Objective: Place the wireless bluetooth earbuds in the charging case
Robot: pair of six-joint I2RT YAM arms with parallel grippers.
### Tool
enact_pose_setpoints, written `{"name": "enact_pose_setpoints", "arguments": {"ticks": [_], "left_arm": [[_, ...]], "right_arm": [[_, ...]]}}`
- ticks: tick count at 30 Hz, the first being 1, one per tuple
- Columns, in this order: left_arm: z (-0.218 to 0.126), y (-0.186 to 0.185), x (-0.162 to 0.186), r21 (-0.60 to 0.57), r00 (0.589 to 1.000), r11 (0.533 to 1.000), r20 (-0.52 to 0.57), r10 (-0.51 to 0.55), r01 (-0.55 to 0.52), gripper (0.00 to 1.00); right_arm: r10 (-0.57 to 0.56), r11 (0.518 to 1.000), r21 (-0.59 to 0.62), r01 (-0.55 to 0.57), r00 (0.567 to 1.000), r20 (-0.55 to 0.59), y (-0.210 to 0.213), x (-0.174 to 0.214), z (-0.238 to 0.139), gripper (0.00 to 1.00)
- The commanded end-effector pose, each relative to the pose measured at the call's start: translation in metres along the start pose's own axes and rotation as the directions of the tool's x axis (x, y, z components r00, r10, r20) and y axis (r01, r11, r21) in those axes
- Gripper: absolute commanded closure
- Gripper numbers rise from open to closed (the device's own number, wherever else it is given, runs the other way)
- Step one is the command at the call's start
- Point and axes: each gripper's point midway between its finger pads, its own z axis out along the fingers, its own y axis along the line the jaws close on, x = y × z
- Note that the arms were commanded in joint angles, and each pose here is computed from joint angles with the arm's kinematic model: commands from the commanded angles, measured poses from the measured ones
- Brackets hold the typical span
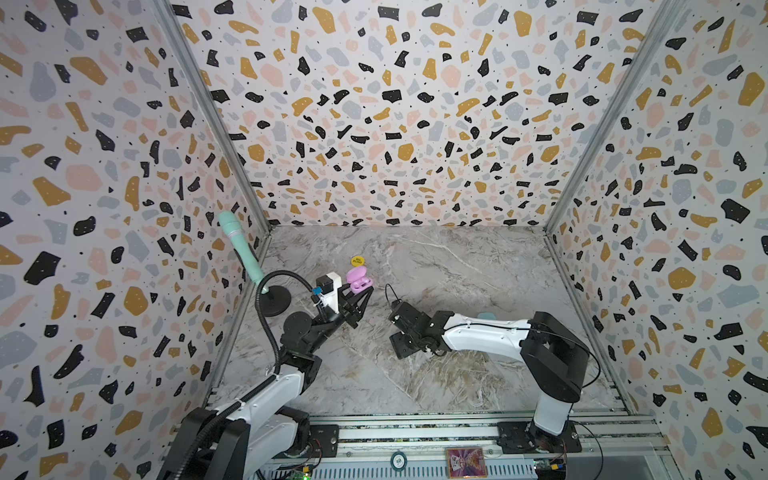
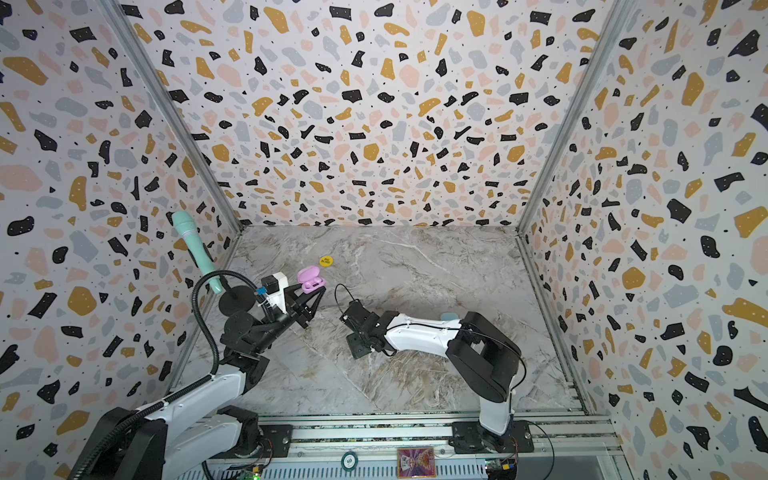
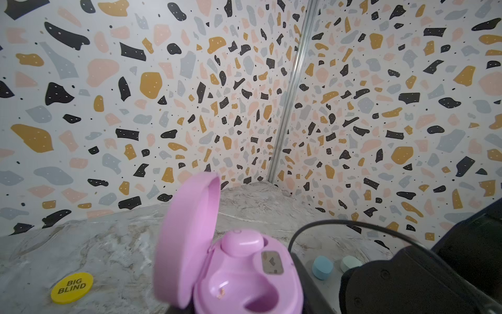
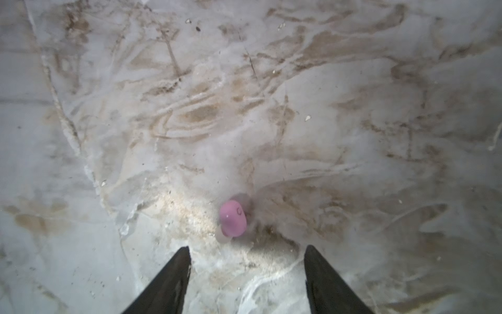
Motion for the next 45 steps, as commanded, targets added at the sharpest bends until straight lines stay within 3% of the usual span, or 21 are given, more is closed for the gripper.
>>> {"name": "enact_pose_setpoints", "arguments": {"ticks": [1,12,25,35,40,45], "left_arm": [[-0.003,-0.002,-0.018,0.014,0.997,1.000,0.075,0.020,-0.021,1.00],[-0.008,-0.002,-0.016,0.014,0.997,1.000,0.076,0.008,-0.009,1.00],[-0.009,-0.005,-0.017,0.027,0.997,1.000,0.074,0.007,-0.009,1.00],[-0.010,-0.006,-0.017,0.036,0.997,0.999,0.073,0.002,-0.004,1.00],[-0.009,-0.007,-0.017,0.039,0.998,0.999,0.070,0.001,-0.004,1.00],[-0.009,-0.007,-0.017,0.042,0.998,0.999,0.070,0.000,-0.002,1.00]], "right_arm": [[0.009,0.999,0.050,-0.009,1.000,-0.004,-0.003,-0.007,-0.003,0.32],[0.011,0.983,0.184,0.005,0.996,-0.087,-0.019,0.000,0.018,0.32],[0.078,0.951,0.303,-0.063,0.996,-0.039,-0.066,0.002,-0.019,0.31],[0.122,0.940,0.321,-0.112,0.992,-0.012,-0.091,0.001,-0.034,0.31],[0.147,0.964,0.223,-0.147,0.989,0.017,-0.083,-0.009,-0.041,0.31],[0.183,0.983,-0.036,-0.183,0.983,-0.003,-0.064,-0.015,-0.034,0.31]]}}
